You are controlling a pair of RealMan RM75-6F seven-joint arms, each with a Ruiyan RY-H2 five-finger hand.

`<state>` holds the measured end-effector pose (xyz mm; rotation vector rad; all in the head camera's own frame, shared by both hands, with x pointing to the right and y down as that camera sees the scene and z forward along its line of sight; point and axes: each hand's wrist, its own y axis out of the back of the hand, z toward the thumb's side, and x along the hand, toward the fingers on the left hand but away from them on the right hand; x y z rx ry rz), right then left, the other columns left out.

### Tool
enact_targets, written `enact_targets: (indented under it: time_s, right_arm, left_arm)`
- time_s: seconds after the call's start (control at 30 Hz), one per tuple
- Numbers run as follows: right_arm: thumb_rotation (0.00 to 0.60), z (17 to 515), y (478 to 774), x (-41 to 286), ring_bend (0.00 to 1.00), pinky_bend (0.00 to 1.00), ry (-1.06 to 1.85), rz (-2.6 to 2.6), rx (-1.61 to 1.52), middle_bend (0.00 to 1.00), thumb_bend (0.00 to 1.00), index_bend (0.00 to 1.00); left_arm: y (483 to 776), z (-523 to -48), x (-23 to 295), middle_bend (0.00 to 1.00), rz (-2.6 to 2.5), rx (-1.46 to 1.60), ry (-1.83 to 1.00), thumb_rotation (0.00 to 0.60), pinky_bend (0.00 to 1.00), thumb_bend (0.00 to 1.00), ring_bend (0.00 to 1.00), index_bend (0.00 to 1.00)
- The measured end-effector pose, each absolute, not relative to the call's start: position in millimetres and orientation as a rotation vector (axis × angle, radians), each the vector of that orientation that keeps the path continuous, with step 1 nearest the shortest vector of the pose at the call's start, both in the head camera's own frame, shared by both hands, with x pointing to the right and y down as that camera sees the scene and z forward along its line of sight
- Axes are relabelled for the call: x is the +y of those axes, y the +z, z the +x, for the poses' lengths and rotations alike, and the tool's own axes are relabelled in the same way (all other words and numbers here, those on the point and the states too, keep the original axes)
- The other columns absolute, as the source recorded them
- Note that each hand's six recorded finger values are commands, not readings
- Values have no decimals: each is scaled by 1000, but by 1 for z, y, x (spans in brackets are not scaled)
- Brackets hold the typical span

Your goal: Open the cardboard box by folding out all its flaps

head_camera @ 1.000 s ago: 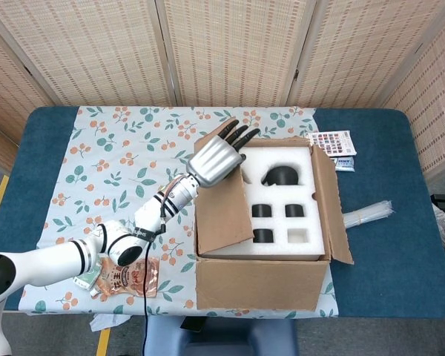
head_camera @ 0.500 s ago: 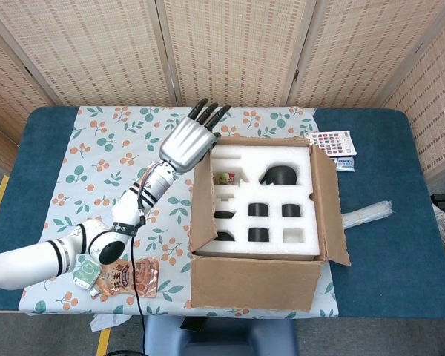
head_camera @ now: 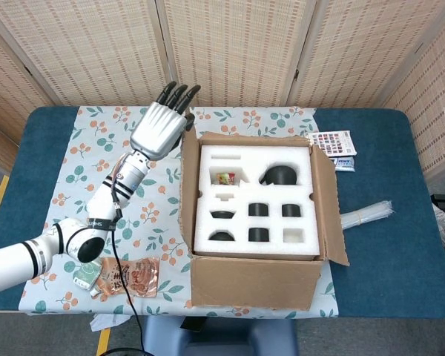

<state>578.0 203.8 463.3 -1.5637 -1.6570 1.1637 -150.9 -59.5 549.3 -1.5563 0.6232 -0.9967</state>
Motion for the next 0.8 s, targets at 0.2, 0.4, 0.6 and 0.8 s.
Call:
enact_targets:
  time_s: [0.2,0.4,0.6,0.8]
  right_arm:
    - [307,576,462,207,0,0,1162,-1557,-1656,0,593,302]
    - [309,574,462,206,0,0,1165,-1556,-1642,0,593,302]
    - [331,567,466,205,0,0,1180,-1538,-1603,0,593,223]
    - [423,555,477,204,0,0,1244,-1488,-1524,0,593,162]
  left_arm:
    - [554,-192,-68,2,-1483,646,-1105,600,0,1000,0,506]
    - [548,-247,-70,2,-1403,700,-1216,600,0,1000,0,491]
    - [550,-302,-42,3,-1443,783,-1321,600,0,985,0,115]
    - [557,-358,30,3,-1564,853,-1403,600,0,679,0,0]
